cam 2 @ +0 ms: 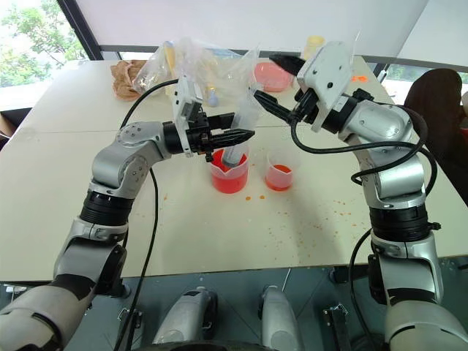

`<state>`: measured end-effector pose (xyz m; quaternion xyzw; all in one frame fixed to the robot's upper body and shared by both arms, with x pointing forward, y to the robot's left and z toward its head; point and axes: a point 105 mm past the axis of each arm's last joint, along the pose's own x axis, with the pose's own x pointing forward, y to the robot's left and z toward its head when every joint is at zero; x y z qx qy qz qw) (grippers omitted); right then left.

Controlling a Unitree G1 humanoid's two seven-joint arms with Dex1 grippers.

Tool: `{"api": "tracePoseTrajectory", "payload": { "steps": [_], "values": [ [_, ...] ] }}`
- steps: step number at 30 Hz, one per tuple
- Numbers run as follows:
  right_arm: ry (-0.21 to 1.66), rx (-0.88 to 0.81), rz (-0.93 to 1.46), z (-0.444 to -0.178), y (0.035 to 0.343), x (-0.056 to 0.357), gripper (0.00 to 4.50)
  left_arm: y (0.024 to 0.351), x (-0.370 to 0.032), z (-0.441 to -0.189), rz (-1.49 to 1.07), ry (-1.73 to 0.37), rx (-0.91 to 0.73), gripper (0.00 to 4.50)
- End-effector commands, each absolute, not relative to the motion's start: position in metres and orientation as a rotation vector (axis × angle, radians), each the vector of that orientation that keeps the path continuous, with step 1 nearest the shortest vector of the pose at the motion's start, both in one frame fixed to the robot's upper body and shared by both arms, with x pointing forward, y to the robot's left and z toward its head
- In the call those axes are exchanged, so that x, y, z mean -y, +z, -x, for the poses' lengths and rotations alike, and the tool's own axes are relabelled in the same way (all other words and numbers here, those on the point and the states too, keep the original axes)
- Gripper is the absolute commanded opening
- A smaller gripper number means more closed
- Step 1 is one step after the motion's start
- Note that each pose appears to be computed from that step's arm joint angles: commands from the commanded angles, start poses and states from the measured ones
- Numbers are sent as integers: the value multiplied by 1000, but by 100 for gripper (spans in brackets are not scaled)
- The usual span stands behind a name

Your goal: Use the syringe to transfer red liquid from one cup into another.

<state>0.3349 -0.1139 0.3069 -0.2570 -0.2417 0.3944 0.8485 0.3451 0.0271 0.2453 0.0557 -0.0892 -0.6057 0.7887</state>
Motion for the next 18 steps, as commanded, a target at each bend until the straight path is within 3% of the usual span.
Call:
{"api": "tracePoseTrajectory", "payload": {
  "steps": [1,3,18],
  "values": [
    [816,577,549,-328,321,116,87,247,-28,-343,-135,-1307,211,143],
    [818,573,553,-328,319,115,3,245,-29,-344,-132,-1300,207,143],
    [655,644,574,-338,348,141,3,217,-32,-361,-126,-1233,190,143]
  ]
}}
